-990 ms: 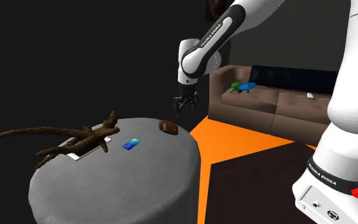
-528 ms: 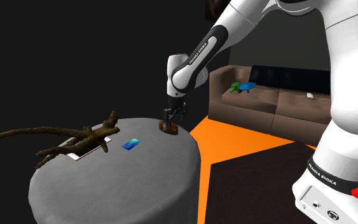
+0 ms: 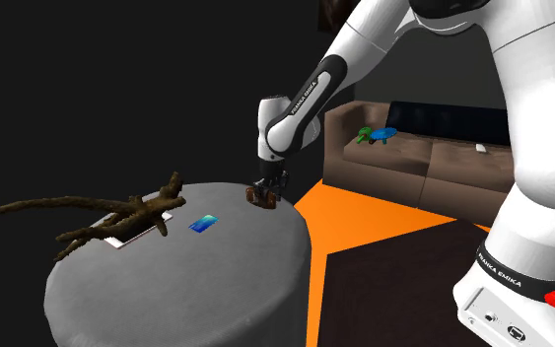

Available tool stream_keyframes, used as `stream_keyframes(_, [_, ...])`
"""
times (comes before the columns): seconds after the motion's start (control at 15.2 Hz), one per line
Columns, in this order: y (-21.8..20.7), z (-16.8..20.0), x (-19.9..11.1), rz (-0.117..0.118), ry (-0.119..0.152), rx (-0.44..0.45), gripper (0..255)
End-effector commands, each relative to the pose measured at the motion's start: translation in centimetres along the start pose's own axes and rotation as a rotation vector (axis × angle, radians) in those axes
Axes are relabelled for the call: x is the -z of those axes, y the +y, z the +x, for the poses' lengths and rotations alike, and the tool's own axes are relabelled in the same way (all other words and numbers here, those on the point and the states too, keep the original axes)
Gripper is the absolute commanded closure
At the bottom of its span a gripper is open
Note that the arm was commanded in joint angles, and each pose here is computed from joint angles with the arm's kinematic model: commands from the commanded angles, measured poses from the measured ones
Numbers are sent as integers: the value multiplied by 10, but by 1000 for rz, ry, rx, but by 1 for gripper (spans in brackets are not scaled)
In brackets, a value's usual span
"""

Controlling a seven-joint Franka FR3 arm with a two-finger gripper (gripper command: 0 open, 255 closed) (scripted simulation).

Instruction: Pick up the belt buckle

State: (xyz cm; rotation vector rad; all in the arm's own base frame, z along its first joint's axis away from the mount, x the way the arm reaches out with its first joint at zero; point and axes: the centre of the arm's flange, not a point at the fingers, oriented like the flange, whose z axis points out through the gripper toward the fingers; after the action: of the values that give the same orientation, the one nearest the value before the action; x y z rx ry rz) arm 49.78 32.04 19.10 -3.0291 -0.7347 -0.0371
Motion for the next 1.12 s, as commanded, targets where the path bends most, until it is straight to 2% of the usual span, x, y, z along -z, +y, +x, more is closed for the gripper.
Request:
stream_keyframes(0.0, [0, 0, -1, 0, 0, 0, 255])
stream_keyframes(0.53, [1, 0, -2, 0, 0, 0, 255])
stream_keyframes(1.06, [0, 1, 40, 0, 0, 0, 255])
